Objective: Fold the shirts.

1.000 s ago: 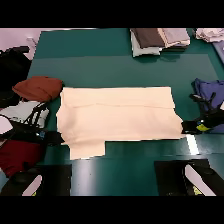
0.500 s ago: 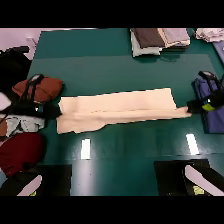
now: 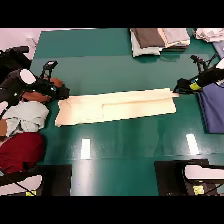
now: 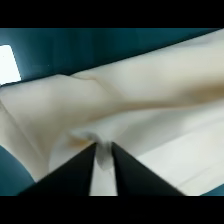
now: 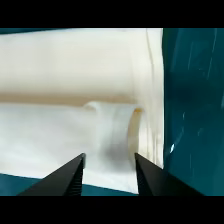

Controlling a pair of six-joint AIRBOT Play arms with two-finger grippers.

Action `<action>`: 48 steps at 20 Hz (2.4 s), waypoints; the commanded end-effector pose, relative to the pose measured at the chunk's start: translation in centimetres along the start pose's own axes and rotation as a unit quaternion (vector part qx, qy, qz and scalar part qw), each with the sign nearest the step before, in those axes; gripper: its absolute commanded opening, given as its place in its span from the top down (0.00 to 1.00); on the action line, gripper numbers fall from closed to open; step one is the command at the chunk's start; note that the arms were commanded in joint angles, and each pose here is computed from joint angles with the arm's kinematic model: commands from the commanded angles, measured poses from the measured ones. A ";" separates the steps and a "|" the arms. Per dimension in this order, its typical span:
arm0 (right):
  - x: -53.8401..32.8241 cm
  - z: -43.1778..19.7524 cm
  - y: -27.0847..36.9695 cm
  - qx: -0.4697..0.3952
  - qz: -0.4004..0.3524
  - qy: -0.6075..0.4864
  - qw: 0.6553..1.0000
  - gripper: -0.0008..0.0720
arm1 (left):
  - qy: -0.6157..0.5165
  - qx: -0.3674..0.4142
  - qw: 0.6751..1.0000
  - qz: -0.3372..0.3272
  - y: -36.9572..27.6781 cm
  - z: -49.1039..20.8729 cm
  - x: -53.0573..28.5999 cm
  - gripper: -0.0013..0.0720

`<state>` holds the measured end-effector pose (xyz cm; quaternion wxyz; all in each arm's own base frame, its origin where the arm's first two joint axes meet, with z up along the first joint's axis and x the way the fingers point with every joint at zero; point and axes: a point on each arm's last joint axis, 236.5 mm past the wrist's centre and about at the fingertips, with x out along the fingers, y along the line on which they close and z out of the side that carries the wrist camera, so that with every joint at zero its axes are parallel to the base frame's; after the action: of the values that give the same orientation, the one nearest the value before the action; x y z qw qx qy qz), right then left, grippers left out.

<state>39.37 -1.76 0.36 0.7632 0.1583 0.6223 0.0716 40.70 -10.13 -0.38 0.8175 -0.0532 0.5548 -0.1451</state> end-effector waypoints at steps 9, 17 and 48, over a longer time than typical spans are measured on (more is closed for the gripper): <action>1.4 -1.4 -6.1 0.040 0.041 0.005 0.998 0.28 | -0.012 -0.026 0.998 -0.062 -3.2 2.2 -0.9 0.95; 9.0 -3.0 -2.0 0.072 0.160 0.067 0.982 0.32 | -0.041 -0.030 0.991 -0.123 -9.0 3.4 -0.2 0.95; -11.7 -2.3 35.9 -0.282 0.284 -0.113 0.909 0.96 | -0.023 0.059 0.988 -0.143 -19.3 6.5 5.7 0.95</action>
<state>38.89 25.30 21.04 0.7976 0.0959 0.4363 0.4054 43.34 -34.45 -1.88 0.7778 -0.0971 0.5383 -0.3096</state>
